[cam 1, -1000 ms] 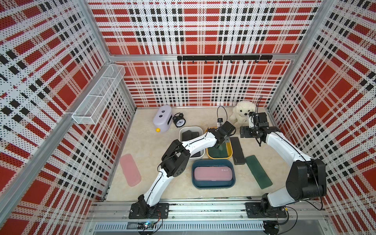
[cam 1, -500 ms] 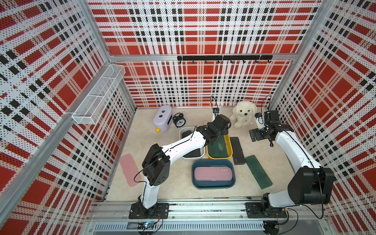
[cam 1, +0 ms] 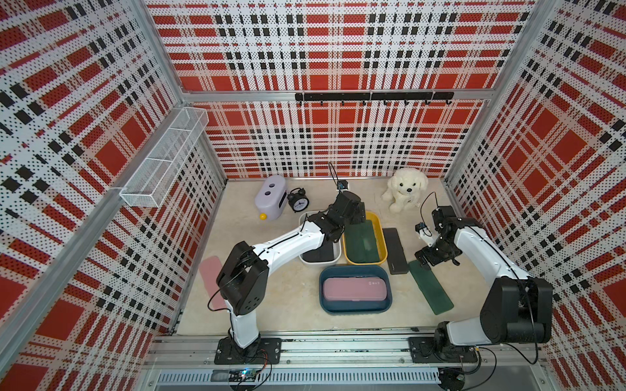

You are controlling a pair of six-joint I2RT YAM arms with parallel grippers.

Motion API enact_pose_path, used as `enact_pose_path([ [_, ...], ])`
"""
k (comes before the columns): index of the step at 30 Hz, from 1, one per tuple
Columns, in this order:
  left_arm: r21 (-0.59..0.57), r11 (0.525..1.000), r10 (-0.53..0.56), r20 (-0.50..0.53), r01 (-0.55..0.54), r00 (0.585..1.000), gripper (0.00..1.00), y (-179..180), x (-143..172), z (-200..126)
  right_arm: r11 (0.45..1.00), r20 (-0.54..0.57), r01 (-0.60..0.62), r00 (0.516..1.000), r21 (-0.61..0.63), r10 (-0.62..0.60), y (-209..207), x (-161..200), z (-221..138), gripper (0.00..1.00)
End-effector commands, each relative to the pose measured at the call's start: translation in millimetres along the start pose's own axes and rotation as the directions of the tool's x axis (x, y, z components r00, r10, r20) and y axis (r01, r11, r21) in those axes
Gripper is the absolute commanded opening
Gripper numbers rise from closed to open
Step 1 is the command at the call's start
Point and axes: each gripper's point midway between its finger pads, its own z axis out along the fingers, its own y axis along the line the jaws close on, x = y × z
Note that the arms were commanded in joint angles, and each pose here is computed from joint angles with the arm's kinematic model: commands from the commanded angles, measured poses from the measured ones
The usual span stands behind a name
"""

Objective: Place the pencil cases by color into the storage box
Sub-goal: Pick up the pencil case from the center of the board.

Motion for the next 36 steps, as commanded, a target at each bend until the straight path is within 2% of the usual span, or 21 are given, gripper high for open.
enact_pose_path([
  [1,0.056,0.998,0.000,0.038,-0.003,0.999,0.81,-10.4,-14.1,-12.8,0.999,-0.016,0.034,0.999,-0.034,-0.034,7.5,6.1,6.3,1.00],
  [17,0.029,1.000,-0.008,0.046,0.007,0.999,0.82,0.9,-12.2,-20.5,0.996,-0.136,0.058,0.988,-0.069,-0.067,24.0,9.2,57.3,1.00],
  [28,0.011,1.000,-0.007,0.040,0.006,0.999,0.82,8.8,-6.7,-23.0,0.996,-0.211,0.081,0.974,-0.023,-0.084,25.1,14.2,71.3,1.00],
  [36,0.006,1.000,-0.007,0.036,0.007,0.999,0.83,10.3,-4.4,-20.2,0.997,-0.204,0.080,0.976,0.001,-0.078,20.8,10.2,73.5,0.98],
])
